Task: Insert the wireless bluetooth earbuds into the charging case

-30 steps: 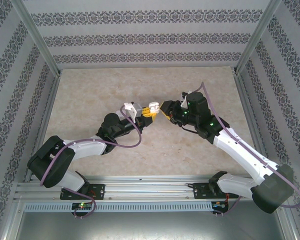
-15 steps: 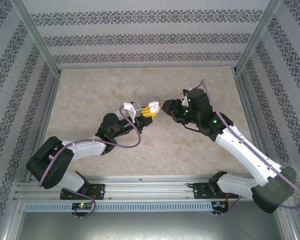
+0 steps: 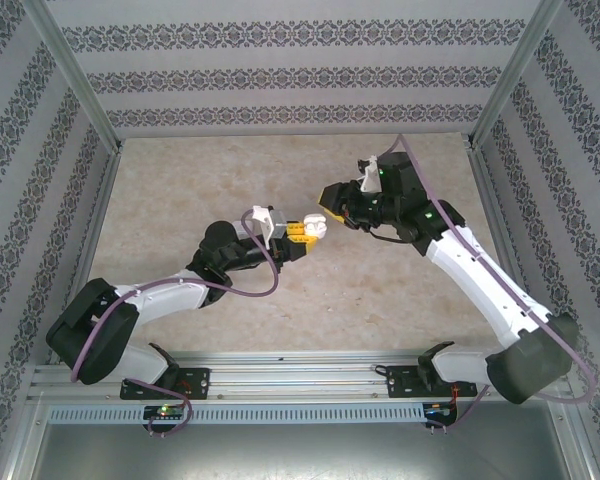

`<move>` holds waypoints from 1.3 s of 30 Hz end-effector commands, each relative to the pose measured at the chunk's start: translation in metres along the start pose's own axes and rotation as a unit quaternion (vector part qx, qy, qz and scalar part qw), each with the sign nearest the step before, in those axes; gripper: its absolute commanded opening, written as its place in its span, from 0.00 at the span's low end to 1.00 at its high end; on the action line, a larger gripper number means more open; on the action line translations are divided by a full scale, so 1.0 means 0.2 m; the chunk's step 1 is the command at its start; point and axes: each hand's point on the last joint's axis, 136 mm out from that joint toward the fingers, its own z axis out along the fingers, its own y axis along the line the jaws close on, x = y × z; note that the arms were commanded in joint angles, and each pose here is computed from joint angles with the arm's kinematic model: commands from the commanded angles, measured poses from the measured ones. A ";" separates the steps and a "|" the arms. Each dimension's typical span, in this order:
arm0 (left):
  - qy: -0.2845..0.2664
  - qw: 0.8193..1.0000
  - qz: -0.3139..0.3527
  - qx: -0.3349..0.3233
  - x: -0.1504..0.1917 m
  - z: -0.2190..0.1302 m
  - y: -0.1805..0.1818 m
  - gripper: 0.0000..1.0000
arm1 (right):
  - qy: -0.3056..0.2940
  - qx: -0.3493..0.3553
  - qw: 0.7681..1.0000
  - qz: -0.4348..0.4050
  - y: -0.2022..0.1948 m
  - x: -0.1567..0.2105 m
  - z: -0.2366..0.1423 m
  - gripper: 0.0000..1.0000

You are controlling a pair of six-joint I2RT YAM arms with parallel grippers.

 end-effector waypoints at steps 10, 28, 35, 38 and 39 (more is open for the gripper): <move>0.009 0.998 -0.044 0.031 0.00 0.04 0.01 0.00 | 0.066 -0.051 0.996 -0.023 0.12 0.10 -0.01 0.37; 0.005 0.990 -0.132 -0.039 0.08 -0.06 0.21 0.00 | 0.013 0.042 0.997 -0.059 -0.09 0.14 -0.17 0.38; 0.073 0.979 -0.130 -0.141 0.15 -0.17 0.34 0.00 | 0.004 0.069 0.995 -0.075 -0.16 0.08 -0.11 0.39; 0.119 0.967 -0.128 -0.187 0.16 -0.25 0.40 0.00 | -0.003 0.072 0.995 -0.073 -0.20 0.03 -0.03 0.39; 0.132 0.962 -0.127 -0.204 0.16 -0.29 0.42 0.00 | -0.004 0.070 0.995 -0.070 -0.20 0.02 0.00 0.39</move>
